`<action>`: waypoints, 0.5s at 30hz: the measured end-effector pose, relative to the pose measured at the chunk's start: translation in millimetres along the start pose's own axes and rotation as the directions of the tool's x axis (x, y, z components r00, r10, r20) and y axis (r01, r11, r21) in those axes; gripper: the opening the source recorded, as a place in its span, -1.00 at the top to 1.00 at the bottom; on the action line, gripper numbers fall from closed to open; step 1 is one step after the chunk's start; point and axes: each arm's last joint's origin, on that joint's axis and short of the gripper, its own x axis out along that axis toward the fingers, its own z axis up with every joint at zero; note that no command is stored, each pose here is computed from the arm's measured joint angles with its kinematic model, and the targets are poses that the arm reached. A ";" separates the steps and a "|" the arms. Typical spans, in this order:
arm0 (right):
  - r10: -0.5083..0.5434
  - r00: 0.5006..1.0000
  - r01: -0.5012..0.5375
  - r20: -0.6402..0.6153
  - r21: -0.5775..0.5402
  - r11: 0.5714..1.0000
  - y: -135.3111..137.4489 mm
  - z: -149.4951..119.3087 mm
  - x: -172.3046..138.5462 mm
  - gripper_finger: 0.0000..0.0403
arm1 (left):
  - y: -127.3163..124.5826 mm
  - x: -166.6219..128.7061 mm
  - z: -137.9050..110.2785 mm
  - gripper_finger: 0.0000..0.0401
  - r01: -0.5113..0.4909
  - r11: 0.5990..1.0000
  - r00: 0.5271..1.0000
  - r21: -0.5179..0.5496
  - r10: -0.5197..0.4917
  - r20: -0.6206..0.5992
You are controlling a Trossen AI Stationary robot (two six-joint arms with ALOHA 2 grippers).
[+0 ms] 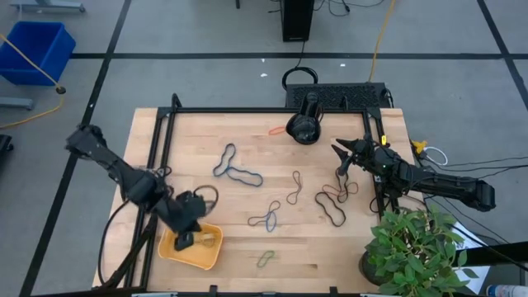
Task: Pick and place rubber bands into bin
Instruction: Put the top green rubberband into the yellow bin
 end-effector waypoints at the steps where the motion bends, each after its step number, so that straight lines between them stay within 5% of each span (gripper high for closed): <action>1: 0.000 1.000 0.000 -0.001 -0.001 1.000 0.0 -0.1 0.0 0.35 | -2.2 4.2 -4.1 0.98 -0.019 1.000 1.000 0.011 0.019 -0.025; 15: 0.000 1.000 0.000 -0.001 -0.003 1.000 0.0 -0.1 0.0 0.35 | -9.5 78.2 -24.4 0.93 -0.240 0.971 0.949 0.015 0.238 -0.207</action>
